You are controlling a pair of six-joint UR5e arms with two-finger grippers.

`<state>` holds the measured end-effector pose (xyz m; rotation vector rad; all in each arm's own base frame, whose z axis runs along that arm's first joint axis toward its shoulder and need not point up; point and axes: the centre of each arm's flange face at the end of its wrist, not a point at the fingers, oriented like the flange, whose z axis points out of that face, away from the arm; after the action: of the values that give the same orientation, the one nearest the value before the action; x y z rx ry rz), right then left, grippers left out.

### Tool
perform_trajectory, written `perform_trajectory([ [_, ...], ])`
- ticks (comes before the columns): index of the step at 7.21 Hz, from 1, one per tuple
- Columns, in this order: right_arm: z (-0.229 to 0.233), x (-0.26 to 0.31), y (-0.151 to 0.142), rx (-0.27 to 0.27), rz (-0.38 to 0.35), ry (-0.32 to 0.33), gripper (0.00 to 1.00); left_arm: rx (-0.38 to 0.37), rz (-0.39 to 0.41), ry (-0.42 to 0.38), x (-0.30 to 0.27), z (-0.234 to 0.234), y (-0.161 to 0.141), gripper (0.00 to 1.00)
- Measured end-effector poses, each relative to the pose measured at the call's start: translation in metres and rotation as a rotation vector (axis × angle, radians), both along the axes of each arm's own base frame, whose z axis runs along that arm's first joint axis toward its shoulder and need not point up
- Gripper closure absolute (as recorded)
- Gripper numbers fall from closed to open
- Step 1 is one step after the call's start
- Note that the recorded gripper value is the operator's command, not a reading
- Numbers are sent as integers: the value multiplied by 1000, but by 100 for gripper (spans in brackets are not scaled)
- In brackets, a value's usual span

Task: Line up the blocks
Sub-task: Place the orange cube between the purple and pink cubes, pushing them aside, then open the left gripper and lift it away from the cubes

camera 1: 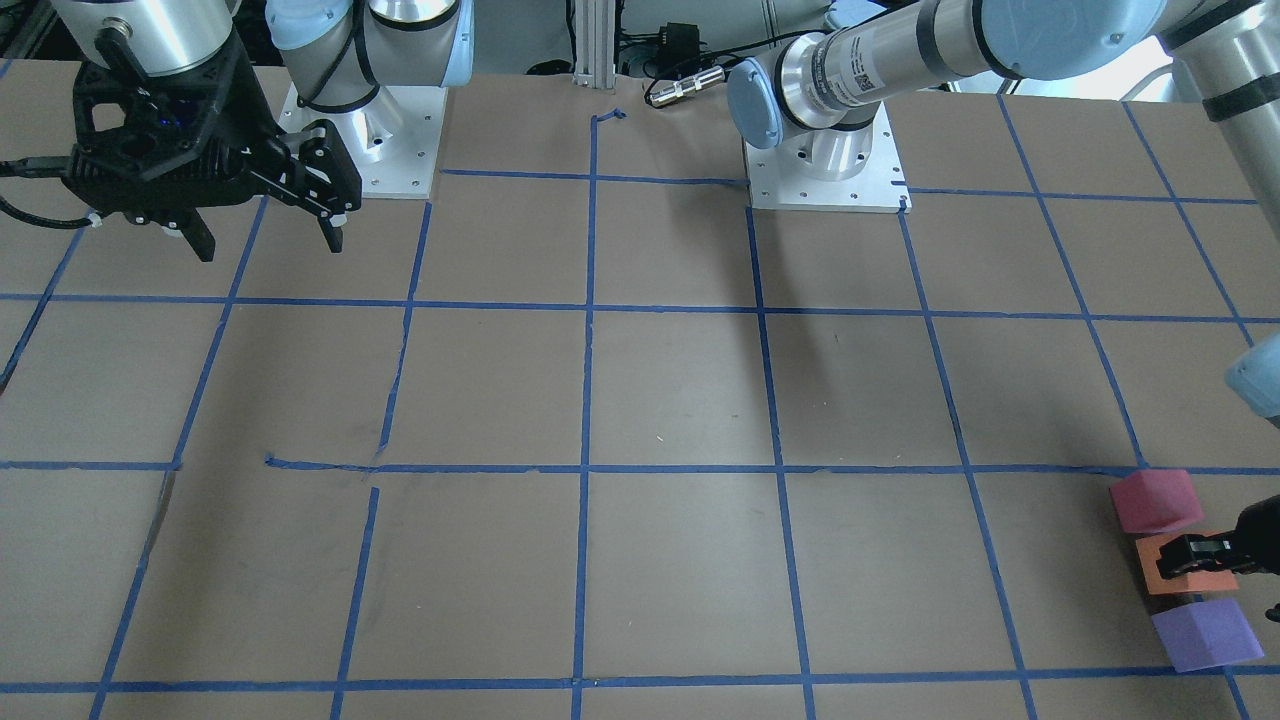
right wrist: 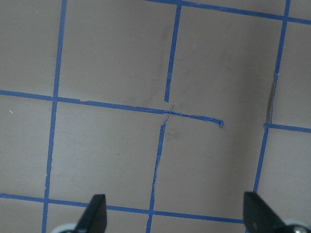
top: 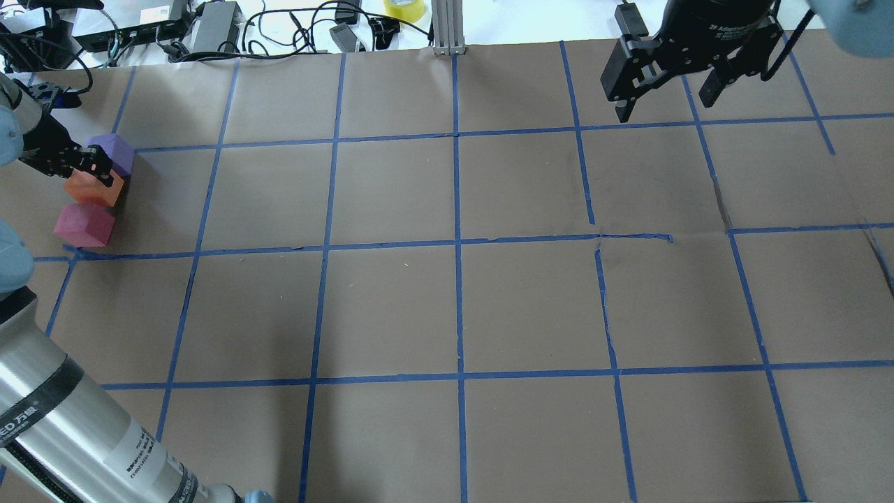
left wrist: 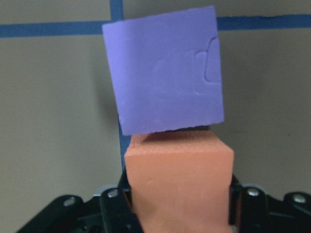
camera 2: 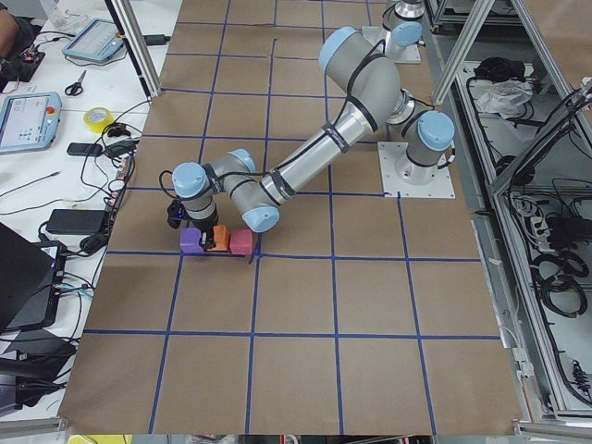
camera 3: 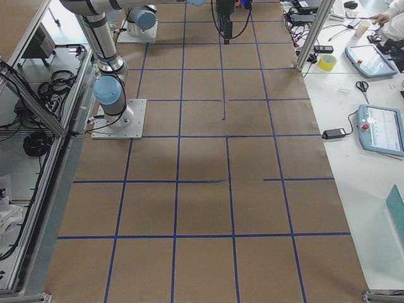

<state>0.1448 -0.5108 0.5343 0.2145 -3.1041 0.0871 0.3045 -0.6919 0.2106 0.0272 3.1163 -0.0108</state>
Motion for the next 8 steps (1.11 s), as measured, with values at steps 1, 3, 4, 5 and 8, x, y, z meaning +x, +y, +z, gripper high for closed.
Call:
perform_trajectory([
  [1, -2, 0, 0, -1, -2, 0, 0, 2, -3, 2, 0, -2, 0, 100],
  [3, -4, 1, 1, 0, -1, -1, 0, 0, -16, 1, 1, -7, 0, 90],
  [4, -5, 1, 1, 1, 0, -1, 0, 0, -28, -1, 1, -10, 0, 3],
  [5, -6, 1, 1, 2, 0, -1, 0, 2, -35, -2, 1, -14, 0, 0],
  [8, -6, 2, 1, 4, 0, -1, 0, 8, -33, -5, 0, -17, 3, 0],
])
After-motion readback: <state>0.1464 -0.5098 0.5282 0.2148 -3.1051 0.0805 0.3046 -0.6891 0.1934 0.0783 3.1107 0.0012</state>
